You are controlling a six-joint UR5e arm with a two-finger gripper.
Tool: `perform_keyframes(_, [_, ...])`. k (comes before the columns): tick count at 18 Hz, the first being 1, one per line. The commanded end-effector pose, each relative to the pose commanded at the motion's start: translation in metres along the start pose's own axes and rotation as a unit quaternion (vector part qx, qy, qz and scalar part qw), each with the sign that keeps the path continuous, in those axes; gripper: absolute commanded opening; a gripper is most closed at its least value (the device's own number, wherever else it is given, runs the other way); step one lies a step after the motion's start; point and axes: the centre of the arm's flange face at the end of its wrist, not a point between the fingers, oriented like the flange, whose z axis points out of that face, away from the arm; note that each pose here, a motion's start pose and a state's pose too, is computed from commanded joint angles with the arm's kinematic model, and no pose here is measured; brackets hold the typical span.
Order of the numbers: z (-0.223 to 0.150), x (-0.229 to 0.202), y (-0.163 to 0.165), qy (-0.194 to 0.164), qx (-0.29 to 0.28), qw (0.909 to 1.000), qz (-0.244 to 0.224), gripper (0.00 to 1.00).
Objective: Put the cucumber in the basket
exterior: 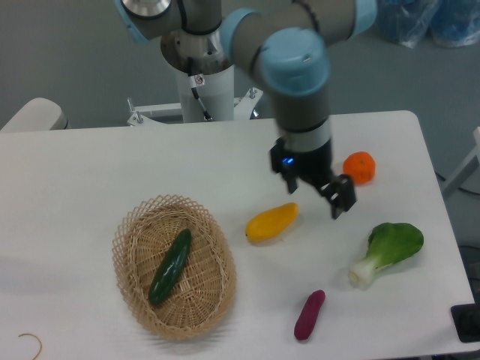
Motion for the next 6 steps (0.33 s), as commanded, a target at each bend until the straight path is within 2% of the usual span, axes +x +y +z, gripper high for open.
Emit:
perform_keyframes(3, [0.0003,-0.0039,0.0147,-0.002,0.011,0.9999,0.002,1.00])
perform_keyframes(6, [0.0006,-0.0041,0.0157,-0.003,0.011,0.9999,0.001,1.00])
